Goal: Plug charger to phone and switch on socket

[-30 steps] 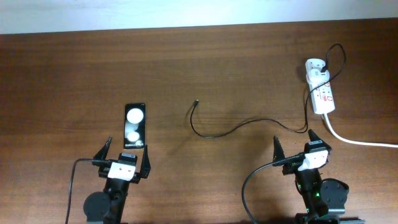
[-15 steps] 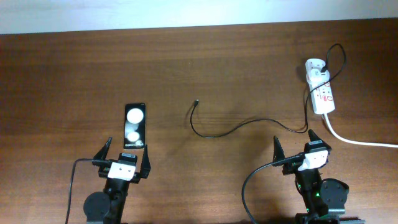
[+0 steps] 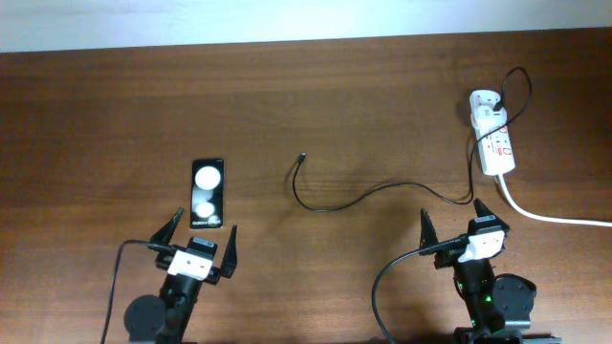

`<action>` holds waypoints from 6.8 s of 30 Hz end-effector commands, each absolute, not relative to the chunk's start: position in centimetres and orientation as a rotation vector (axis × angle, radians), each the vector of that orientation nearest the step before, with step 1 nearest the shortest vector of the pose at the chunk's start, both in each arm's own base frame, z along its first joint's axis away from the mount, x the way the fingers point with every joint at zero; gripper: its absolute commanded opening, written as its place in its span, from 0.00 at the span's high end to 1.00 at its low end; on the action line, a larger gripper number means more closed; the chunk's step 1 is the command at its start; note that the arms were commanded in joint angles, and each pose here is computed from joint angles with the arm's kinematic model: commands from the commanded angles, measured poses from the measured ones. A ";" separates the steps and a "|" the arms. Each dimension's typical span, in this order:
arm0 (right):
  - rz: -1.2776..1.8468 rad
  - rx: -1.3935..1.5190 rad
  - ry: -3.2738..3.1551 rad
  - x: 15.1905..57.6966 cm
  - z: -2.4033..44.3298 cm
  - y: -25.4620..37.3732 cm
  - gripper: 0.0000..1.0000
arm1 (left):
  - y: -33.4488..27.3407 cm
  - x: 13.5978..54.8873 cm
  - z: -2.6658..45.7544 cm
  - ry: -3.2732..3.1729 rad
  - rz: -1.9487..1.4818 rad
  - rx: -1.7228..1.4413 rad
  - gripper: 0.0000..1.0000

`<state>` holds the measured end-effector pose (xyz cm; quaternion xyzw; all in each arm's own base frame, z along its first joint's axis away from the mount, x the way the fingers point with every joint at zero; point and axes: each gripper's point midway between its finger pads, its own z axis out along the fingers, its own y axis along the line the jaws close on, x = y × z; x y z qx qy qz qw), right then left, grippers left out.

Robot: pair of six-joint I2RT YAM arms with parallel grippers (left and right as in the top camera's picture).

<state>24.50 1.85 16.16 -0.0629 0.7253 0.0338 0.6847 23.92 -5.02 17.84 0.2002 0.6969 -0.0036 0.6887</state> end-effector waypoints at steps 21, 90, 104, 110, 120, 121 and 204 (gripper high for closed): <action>0.081 -0.140 1.628 24.5 16.0 1.9 0.01 | -6.0 37.0 22.4 2.561 -0.321 0.498 0.01; 0.081 -0.140 1.628 24.5 16.0 1.9 0.01 | -2.4 34.3 -1.9 3.124 -0.142 -0.080 0.27; 0.081 -0.140 1.628 24.5 16.0 1.9 0.01 | -2.6 37.3 2.4 3.084 -0.156 -0.076 0.26; 0.081 -0.140 1.628 24.5 16.0 1.9 0.01 | -3.8 38.0 3.2 3.058 -0.263 -0.069 0.25; 0.081 -0.140 1.628 24.5 16.0 1.9 0.01 | -9.3 39.7 6.2 2.917 -0.762 -0.016 0.25; 0.081 -0.140 1.628 24.5 16.0 1.9 0.01 | -9.8 39.8 6.5 2.897 -0.812 -0.008 0.25; 0.081 -0.140 1.628 24.5 16.0 1.9 0.01 | -17.6 38.7 17.2 2.586 -2.101 -1.995 0.69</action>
